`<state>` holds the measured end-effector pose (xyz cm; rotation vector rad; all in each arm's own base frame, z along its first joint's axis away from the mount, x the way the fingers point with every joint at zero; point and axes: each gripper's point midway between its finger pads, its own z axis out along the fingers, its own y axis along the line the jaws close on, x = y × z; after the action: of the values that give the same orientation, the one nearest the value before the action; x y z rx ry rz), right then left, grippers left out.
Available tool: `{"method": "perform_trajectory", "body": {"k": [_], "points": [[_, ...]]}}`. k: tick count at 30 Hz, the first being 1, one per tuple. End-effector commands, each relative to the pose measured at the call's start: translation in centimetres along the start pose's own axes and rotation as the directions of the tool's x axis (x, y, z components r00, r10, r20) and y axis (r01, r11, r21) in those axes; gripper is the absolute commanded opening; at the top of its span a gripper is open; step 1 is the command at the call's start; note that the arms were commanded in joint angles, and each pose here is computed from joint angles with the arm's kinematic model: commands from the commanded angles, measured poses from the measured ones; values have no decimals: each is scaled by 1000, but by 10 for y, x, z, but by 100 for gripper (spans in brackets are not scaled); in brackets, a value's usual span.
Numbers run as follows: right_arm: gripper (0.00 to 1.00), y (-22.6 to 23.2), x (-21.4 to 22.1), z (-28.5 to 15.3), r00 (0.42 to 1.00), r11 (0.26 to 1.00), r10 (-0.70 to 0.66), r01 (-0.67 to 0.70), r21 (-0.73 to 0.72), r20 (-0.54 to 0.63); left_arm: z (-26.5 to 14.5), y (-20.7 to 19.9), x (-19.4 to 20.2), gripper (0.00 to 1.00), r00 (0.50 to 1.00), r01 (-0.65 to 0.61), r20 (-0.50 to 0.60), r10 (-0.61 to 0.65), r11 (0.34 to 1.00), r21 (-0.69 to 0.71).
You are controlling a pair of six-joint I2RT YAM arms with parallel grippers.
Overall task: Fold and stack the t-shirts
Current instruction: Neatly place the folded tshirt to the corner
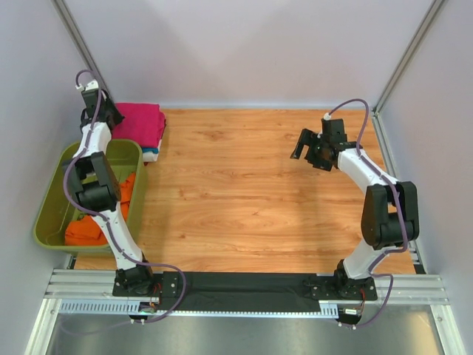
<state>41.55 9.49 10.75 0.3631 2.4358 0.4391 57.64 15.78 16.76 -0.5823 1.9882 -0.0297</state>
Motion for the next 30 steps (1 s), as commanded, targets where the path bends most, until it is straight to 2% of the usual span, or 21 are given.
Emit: {"method": "perform_trajectory", "body": {"k": [1,5,9,17,19,20,21,23,24,26,27,29,30], "points": [[100,13,-20,5,999,999,-18,19,-33,48,-12,14,-27,0,995,28,94,-25,999,-26],[100,13,-21,8,999,999,-17,18,-32,45,-6,34,-12,0,997,43,60,-38,996,-83],[100,14,-21,8,999,999,-20,21,-28,45,-10,45,-13,0,995,70,84,-62,994,-89],[100,22,-25,3,998,998,-24,27,-48,61,-18,19,-37,3,991,60,119,-69,995,78],[100,28,-33,-6,996,997,-28,34,-63,89,-27,11,-47,22,985,63,150,-80,991,116],[100,29,-35,-9,995,997,-29,36,-66,99,-40,5,-48,38,984,63,156,-86,988,143],[100,31,-38,-13,993,996,-32,41,-74,112,-46,2,-48,61,982,76,162,-101,985,153],[100,36,-42,-26,989,995,-36,49,-89,140,-72,-8,-57,73,973,66,206,-104,981,181],[100,39,-43,-31,988,993,-40,56,-102,149,-82,-14,-60,88,970,53,224,-96,980,192],[100,44,-47,-47,982,990,-47,70,-120,185,-99,-16,-59,90,966,38,243,-85,981,189],[100,44,-43,-51,982,989,-49,73,-127,185,-122,-23,-72,91,956,17,284,-75,979,202],[100,49,-47,-71,972,985,-50,86,-151,231,-140,-29,-67,91,957,-1,283,-64,975,223],[100,48,-43,-75,971,984,-50,88,-155,233,-163,-39,-77,91,947,-30,318,-50,970,243]]}}
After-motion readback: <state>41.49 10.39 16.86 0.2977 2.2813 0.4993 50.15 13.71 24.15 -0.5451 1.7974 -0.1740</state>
